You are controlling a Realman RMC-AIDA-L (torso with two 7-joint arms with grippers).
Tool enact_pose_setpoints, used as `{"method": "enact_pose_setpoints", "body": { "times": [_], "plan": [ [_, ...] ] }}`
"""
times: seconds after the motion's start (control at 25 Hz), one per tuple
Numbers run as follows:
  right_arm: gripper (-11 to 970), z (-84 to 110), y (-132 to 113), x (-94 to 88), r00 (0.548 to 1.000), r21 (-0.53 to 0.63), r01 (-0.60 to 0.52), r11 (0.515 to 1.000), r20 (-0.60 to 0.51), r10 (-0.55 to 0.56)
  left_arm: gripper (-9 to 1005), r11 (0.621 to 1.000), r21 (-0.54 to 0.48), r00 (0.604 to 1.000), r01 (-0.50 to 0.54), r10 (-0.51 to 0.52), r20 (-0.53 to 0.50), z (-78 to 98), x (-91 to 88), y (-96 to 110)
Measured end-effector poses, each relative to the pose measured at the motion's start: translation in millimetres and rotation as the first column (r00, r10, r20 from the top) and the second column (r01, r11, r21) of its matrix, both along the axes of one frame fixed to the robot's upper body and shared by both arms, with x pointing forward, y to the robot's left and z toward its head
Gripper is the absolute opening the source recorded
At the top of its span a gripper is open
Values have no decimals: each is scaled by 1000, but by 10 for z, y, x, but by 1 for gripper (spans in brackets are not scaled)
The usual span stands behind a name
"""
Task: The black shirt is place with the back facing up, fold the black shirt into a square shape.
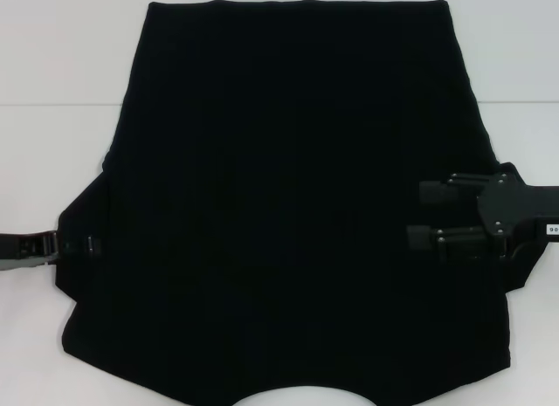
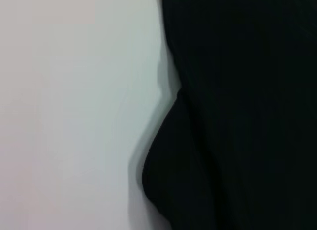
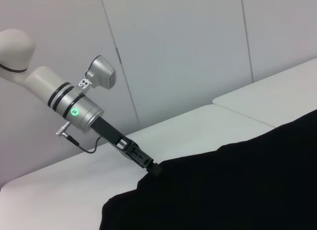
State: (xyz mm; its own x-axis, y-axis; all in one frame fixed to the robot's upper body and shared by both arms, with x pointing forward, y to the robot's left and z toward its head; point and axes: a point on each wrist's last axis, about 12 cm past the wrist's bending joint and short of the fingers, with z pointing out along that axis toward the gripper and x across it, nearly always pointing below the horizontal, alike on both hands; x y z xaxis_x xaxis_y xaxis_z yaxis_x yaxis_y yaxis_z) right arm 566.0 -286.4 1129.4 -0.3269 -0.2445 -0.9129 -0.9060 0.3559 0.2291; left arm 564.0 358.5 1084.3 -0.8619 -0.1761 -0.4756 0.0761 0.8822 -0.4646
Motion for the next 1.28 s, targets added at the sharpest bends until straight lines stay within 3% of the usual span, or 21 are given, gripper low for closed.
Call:
{"method": "enact_pose_setpoints", "body": {
  "times": [0.04, 0.84, 1.04, 1.28],
  "plan": [
    [882, 1, -2, 0, 1000, 0, 0, 1000, -1, 0, 846, 1000, 1, 1000, 1, -1, 2, 3, 4, -1],
    [882, 12, -22, 4, 1000, 6, 9, 1000, 2, -9, 113, 1000, 24, 1000, 2, -2, 5, 15, 27, 14],
    [881, 11, -23, 5, 1000, 5, 11, 1000, 3, -11, 2, 1000, 26, 1000, -1, 1, 8, 22, 29, 23],
    [881, 5, -19, 1, 1000, 7, 12, 1000, 1, -12, 2, 999, 38, 999, -34, 33, 30, 60, 25, 102]
  ]
}}
